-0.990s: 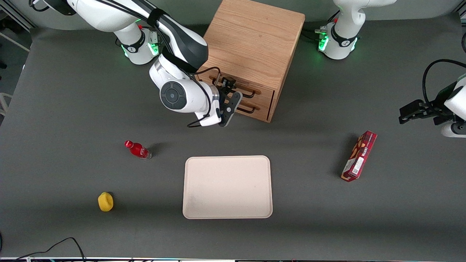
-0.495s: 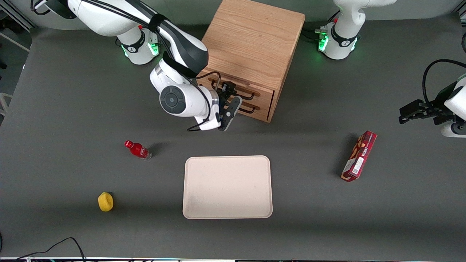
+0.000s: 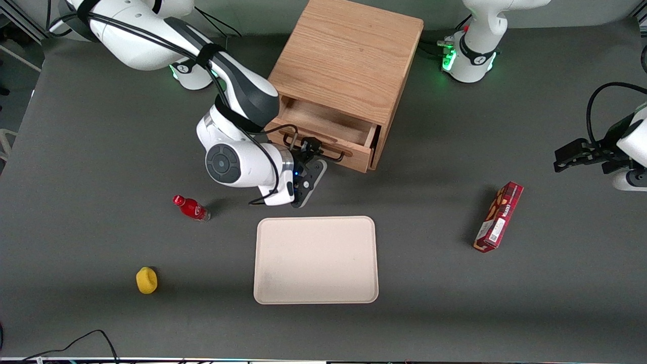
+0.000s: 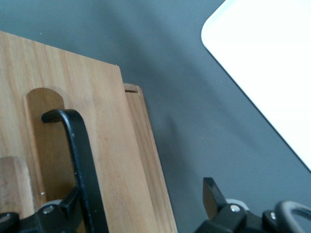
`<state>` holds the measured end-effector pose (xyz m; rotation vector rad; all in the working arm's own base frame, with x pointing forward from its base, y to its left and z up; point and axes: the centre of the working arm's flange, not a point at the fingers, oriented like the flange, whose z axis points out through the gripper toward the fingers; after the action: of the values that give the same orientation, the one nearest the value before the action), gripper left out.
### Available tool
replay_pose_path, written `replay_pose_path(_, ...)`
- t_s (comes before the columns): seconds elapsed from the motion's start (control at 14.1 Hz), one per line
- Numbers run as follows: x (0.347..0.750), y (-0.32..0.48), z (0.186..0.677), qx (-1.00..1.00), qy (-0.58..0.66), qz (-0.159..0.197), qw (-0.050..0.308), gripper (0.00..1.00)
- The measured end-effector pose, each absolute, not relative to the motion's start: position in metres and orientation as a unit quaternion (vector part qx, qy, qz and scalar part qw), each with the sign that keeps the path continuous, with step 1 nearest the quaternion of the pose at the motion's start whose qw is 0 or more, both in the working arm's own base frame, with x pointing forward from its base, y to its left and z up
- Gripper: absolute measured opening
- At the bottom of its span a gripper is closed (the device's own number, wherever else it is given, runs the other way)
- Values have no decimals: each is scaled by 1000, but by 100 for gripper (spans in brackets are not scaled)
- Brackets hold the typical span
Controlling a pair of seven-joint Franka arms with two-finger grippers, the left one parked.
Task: Open upper drawer
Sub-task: 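Pull the handle with the right gripper, sliding the drawer out toward the tray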
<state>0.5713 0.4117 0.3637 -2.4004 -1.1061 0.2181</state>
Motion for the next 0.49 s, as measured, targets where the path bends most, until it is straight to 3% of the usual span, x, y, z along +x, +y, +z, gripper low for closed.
replay_pose_path(0.49, 612, 384, 359, -888, -384, 79, 239, 100)
